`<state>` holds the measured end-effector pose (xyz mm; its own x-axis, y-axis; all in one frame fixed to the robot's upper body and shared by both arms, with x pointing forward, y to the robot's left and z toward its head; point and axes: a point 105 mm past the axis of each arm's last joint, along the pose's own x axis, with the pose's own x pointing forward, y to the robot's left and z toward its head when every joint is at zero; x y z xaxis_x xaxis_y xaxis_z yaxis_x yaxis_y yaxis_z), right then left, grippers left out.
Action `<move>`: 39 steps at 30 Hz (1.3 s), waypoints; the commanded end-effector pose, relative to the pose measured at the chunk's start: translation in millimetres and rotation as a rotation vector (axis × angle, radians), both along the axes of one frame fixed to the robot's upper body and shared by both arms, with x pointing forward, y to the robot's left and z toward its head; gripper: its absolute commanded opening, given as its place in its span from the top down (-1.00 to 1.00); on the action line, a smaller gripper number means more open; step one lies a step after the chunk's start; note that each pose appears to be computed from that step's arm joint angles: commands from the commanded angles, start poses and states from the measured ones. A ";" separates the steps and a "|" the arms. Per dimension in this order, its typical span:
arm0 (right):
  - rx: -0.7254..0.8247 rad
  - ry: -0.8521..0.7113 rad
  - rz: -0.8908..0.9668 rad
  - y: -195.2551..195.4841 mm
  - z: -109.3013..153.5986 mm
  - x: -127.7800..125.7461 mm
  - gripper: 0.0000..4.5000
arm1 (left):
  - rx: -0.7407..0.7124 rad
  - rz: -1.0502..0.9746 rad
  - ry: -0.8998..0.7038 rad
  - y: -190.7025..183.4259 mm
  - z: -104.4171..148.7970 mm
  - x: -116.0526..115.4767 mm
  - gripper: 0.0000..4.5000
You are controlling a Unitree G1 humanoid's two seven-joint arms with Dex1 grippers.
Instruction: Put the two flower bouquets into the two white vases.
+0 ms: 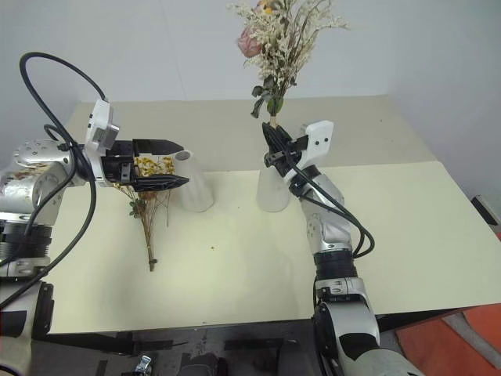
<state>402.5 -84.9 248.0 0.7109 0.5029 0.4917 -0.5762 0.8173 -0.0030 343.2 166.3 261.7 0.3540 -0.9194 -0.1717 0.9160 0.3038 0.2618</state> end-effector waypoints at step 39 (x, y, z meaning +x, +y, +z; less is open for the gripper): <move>-0.547 0.130 0.569 -26.1 -32.1 -106.1 -0.99 | -0.030 0.601 0.171 74.6 -26.4 -90.9 -1.00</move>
